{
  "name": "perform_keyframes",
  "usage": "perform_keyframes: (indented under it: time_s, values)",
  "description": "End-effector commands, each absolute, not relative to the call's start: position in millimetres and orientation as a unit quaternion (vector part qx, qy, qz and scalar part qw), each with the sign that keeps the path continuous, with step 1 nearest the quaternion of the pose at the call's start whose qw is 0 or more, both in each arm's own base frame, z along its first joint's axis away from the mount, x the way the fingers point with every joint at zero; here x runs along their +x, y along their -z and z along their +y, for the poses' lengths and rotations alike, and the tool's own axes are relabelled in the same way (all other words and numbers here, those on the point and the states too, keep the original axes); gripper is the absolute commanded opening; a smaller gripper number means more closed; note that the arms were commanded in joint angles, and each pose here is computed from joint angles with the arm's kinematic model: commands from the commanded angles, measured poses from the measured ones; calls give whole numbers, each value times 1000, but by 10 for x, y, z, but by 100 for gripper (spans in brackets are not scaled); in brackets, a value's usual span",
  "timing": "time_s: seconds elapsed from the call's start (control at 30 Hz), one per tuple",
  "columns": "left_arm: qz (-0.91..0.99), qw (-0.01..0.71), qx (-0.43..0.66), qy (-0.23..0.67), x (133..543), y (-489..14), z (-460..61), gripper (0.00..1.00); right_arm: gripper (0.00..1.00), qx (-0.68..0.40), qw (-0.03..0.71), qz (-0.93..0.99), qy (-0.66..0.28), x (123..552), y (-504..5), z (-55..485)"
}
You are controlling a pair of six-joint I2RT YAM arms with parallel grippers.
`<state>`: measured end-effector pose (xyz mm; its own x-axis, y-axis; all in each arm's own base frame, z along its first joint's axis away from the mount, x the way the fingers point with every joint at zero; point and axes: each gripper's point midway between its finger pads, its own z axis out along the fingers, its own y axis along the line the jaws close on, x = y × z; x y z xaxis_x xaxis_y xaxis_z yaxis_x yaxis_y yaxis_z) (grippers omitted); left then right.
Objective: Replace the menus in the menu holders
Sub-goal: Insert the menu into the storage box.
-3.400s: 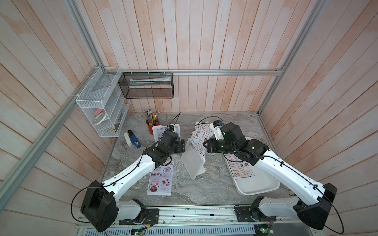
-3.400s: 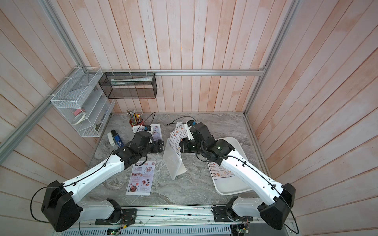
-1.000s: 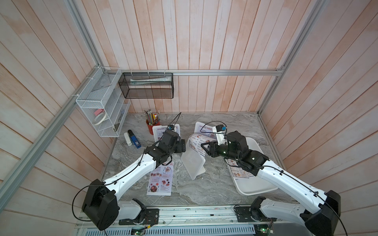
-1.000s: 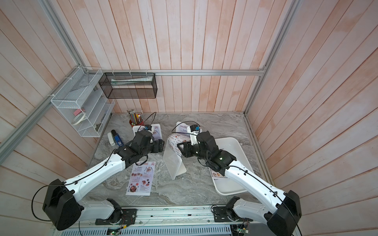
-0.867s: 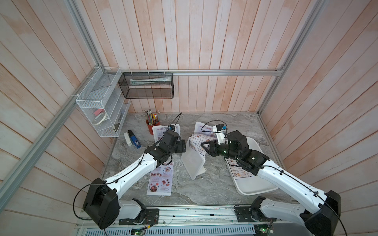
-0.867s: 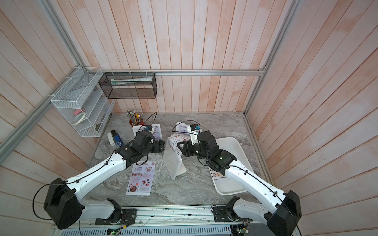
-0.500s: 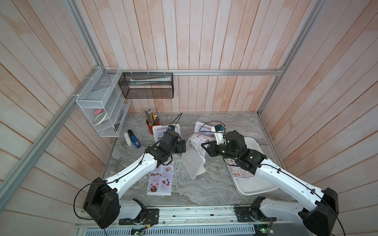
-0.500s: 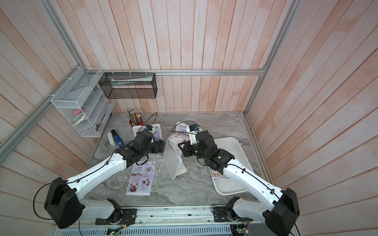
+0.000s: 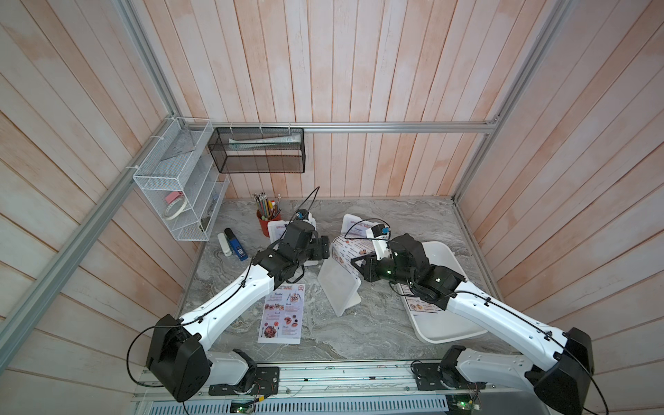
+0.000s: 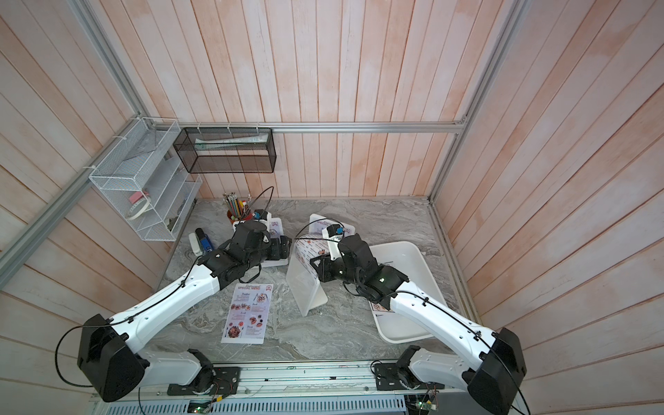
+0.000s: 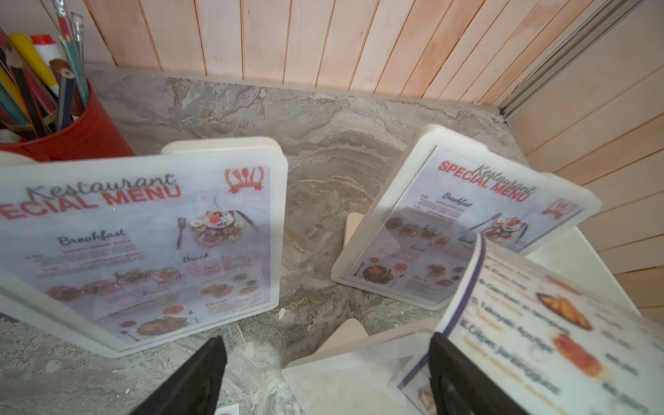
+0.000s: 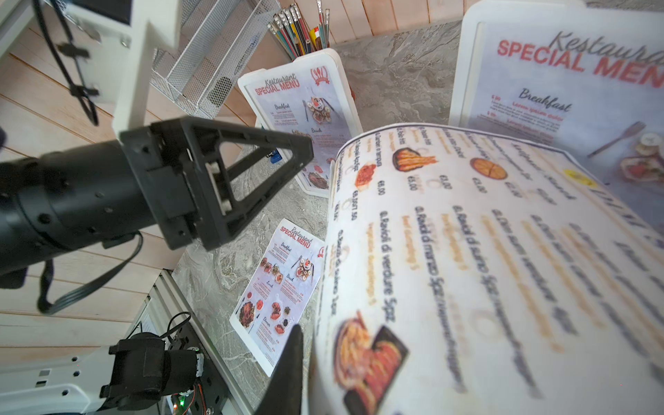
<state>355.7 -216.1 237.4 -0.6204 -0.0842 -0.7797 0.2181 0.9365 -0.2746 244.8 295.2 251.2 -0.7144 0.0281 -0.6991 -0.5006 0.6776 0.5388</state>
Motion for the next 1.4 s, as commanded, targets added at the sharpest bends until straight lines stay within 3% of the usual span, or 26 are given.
perform_keyframes:
  time_s: [0.0, 0.37, 0.7, 1.37]
  values:
    - [869, 450, 54, 200, 3564, -2648, -2238, 91, 18, -141, 353, 853, -357, 2444, -2452, 2921]
    - [840, 427, 137, 304, 3596, -2811, -2810, 95, 21, -148, 351, 857, -346, 2408, -2407, 2930]
    - [860, 424, 137, 247, 3552, -2522, -2708, 91, 39, -132, 375, 847, -353, 2417, -2549, 2827]
    - [875, 409, 137, 220, 3463, -2267, -2662, 88, 51, -61, 381, 819, -424, 2592, -2612, 2589]
